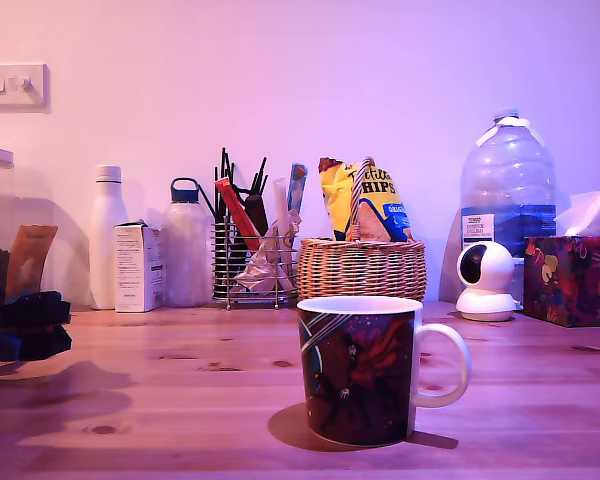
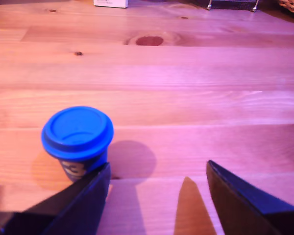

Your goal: Pick up the coffee capsules from the table one by one and drop them inside the nearest coffee cup

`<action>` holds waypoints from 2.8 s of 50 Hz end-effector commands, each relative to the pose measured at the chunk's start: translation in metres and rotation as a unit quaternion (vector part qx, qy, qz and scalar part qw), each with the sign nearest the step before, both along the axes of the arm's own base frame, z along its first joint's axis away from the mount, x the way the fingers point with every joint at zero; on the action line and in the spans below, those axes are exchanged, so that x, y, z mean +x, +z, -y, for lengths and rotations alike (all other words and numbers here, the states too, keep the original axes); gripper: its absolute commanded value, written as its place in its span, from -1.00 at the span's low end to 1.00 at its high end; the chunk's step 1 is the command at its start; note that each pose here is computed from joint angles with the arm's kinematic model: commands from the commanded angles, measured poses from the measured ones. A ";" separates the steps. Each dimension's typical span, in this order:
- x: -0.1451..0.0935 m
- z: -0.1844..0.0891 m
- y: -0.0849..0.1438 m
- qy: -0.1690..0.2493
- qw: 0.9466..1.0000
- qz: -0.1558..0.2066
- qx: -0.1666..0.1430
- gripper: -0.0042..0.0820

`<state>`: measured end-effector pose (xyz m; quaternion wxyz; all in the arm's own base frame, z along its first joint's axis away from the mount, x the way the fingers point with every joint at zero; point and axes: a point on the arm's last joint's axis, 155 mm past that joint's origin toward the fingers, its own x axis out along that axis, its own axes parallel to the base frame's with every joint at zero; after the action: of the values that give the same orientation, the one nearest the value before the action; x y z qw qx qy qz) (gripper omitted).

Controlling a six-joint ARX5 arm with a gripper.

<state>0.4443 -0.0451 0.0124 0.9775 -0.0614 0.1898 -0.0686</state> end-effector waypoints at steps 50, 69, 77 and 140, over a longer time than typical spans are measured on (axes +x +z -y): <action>-0.009 -0.053 0.000 0.080 0.995 -0.057 -0.010 0.34; -0.009 -0.058 0.000 0.082 0.995 -0.059 -0.026 0.34; -0.008 -0.055 0.002 0.071 0.996 -0.054 -0.014 0.34; 0.029 -0.049 -0.016 0.023 0.996 -0.069 0.041 -0.04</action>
<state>0.4747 0.0049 0.0071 0.9676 -0.0340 0.2483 -0.0308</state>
